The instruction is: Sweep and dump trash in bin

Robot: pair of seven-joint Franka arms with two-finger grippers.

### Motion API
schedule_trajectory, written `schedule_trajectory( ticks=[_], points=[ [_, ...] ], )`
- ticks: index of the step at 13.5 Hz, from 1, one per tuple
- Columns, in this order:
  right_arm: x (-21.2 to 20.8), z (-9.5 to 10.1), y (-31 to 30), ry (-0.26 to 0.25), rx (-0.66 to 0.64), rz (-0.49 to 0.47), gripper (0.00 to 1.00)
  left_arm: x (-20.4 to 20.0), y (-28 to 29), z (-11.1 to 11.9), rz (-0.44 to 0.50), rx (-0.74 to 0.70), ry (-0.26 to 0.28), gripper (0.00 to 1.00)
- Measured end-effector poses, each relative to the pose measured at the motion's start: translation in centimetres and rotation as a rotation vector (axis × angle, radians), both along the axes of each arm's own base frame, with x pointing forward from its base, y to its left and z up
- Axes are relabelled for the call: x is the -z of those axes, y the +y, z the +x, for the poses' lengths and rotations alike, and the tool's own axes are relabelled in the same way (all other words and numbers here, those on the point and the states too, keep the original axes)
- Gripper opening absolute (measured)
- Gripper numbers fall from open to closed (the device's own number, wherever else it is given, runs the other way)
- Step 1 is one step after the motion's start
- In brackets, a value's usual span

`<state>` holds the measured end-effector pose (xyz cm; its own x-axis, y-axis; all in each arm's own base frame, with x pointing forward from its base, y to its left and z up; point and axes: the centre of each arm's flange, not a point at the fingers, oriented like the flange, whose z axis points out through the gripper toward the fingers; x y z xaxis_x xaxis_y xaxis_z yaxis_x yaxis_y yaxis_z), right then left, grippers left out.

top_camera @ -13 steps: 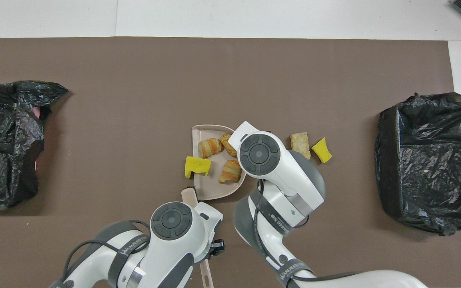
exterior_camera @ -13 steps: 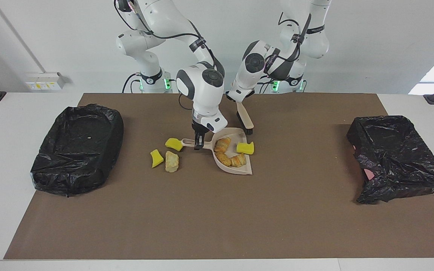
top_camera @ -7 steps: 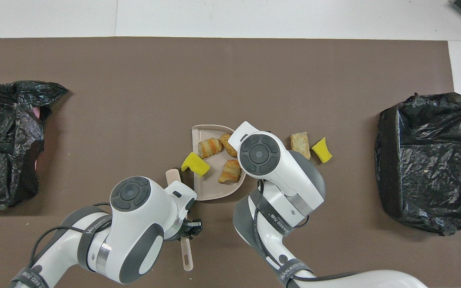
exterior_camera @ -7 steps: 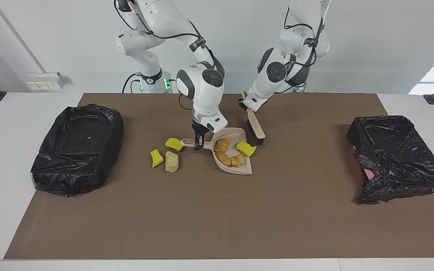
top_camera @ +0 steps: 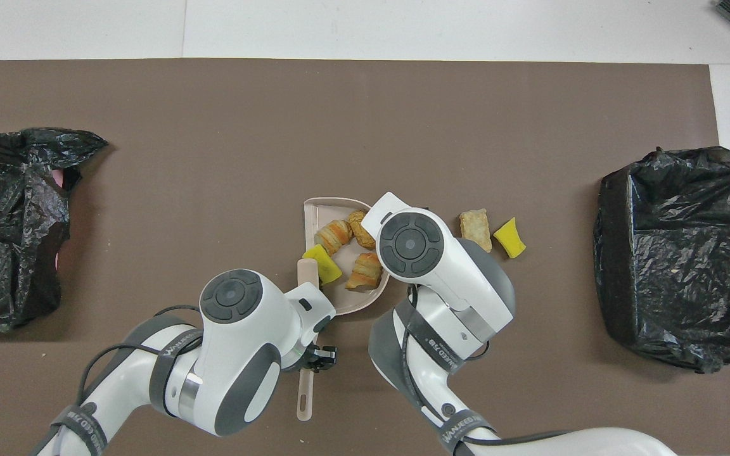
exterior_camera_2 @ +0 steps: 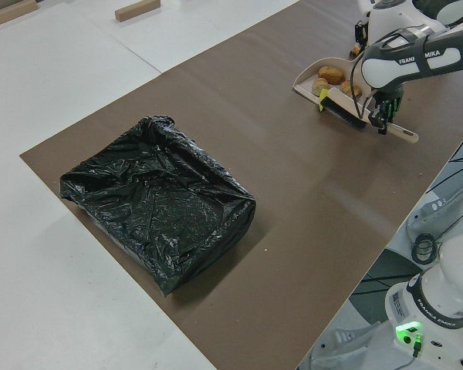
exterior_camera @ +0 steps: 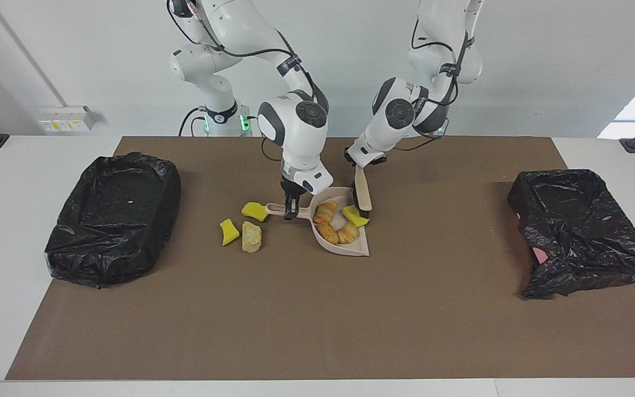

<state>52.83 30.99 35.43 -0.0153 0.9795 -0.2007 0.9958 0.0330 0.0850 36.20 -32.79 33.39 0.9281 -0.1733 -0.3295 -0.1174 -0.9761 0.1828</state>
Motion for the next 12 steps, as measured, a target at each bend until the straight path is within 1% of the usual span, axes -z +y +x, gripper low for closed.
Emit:
schedule_trajectory(
  ticks=[2,3,6,8,10,12],
  points=[
    [0.0,0.0,0.0,0.0,0.0,0.0,0.32,-1.0,-1.7,-0.5,-0.014,0.03,-0.014,0.26],
    [0.0,0.0,0.0,0.0,0.0,0.0,0.32,-1.4,-1.7,-0.4,-0.014,0.031,-0.009,0.26],
    [0.0,0.0,0.0,0.0,0.0,0.0,0.32,-3.0,-1.0,0.7,-0.005,0.029,0.039,0.26],
    [0.0,0.0,0.0,0.0,0.0,0.0,0.32,-4.5,-0.5,0.7,0.014,0.053,0.072,0.26],
    [0.0,0.0,0.0,0.0,0.003,0.001,0.32,-5.3,-0.6,-0.3,0.034,0.083,0.088,0.26],
    [-0.1,0.0,0.0,-0.003,0.011,0.004,0.32,-5.7,-1.7,-1.9,0.059,0.085,0.099,0.26]
  ],
)
